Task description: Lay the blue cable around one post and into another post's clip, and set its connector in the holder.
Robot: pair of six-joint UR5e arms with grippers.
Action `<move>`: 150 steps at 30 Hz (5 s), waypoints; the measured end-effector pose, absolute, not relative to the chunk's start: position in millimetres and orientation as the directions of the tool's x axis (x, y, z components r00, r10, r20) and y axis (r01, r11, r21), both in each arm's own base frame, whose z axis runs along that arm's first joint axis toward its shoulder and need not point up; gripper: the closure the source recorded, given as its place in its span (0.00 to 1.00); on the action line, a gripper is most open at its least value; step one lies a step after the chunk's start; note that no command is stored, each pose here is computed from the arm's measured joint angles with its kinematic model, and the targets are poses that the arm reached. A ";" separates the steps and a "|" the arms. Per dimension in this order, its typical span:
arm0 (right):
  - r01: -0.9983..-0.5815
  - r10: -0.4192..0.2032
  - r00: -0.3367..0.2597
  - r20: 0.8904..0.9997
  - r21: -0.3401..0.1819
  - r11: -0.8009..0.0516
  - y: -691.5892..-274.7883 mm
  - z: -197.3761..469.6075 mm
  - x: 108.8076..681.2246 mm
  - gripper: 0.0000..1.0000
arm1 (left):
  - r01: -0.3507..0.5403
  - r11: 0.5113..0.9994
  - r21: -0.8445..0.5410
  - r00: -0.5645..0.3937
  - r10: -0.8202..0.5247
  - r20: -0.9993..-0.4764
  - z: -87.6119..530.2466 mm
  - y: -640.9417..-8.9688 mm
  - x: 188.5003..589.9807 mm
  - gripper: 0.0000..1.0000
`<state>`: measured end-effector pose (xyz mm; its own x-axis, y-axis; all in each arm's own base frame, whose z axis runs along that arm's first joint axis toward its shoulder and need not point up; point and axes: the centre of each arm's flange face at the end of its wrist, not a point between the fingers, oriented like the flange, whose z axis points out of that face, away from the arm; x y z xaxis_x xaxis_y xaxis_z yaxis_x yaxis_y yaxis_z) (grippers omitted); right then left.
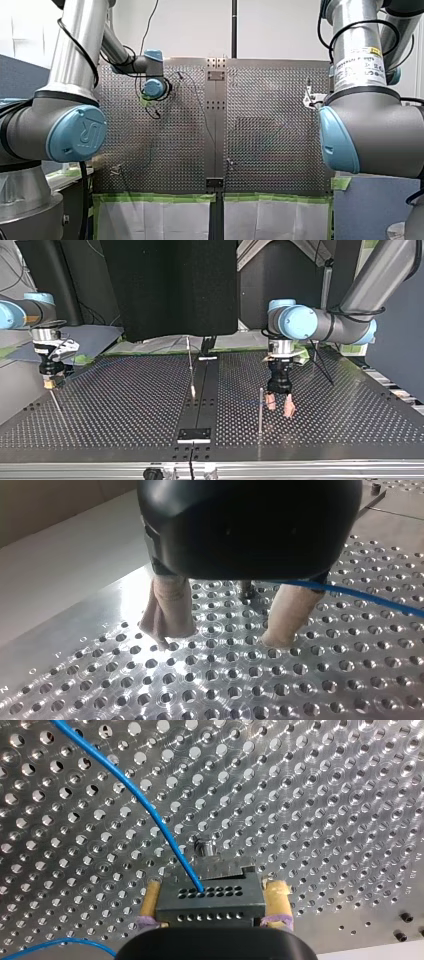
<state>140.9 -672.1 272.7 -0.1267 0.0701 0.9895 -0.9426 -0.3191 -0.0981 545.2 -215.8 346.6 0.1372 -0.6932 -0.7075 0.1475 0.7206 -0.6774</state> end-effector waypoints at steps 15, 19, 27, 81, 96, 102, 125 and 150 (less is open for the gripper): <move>-0.941 0.074 -0.121 0.990 -0.091 -0.326 -672.4 272.8 140.8 0.79 | 0.146 0.723 -0.676 0.137 -0.691 -0.710 346.4 -215.7 545.1 0.02; -0.941 0.073 -0.123 0.990 -0.092 -0.326 -672.5 272.8 140.4 0.79 | 0.146 0.723 -0.675 0.137 -0.691 -0.710 346.4 -215.7 545.1 0.02; -0.940 0.029 -0.107 0.994 -0.092 -0.329 -666.7 267.8 146.7 0.72 | 0.146 0.723 -0.675 0.136 -0.691 -0.710 346.4 -215.7 545.1 0.02; -0.940 0.029 -0.107 0.994 -0.092 -0.329 -666.7 267.7 146.9 0.01 | 0.127 0.618 -0.776 0.029 -0.784 -0.620 363.3 -227.2 515.6 0.02; -0.940 0.029 -0.107 0.994 -0.092 -0.329 -666.7 267.7 146.9 0.01 | 0.036 0.723 -0.690 0.026 -0.691 -0.723 364.2 -218.7 452.8 0.02; -0.940 0.029 -0.107 0.994 -0.092 -0.329 -666.7 267.7 146.9 0.01 | 0.072 0.754 -0.653 0.037 -0.657 -0.753 367.9 -221.0 428.3 0.02; -0.940 0.029 -0.107 0.994 -0.092 -0.329 -666.7 267.7 146.9 0.01 | 0.151 0.885 -0.440 -0.152 -0.419 -0.895 249.5 -274.6 349.6 0.02; -0.940 0.029 -0.107 0.994 -0.092 -0.329 -666.7 267.6 146.8 0.01 | 0.298 0.939 -0.171 -0.142 -0.134 -0.981 165.3 -300.9 218.2 0.02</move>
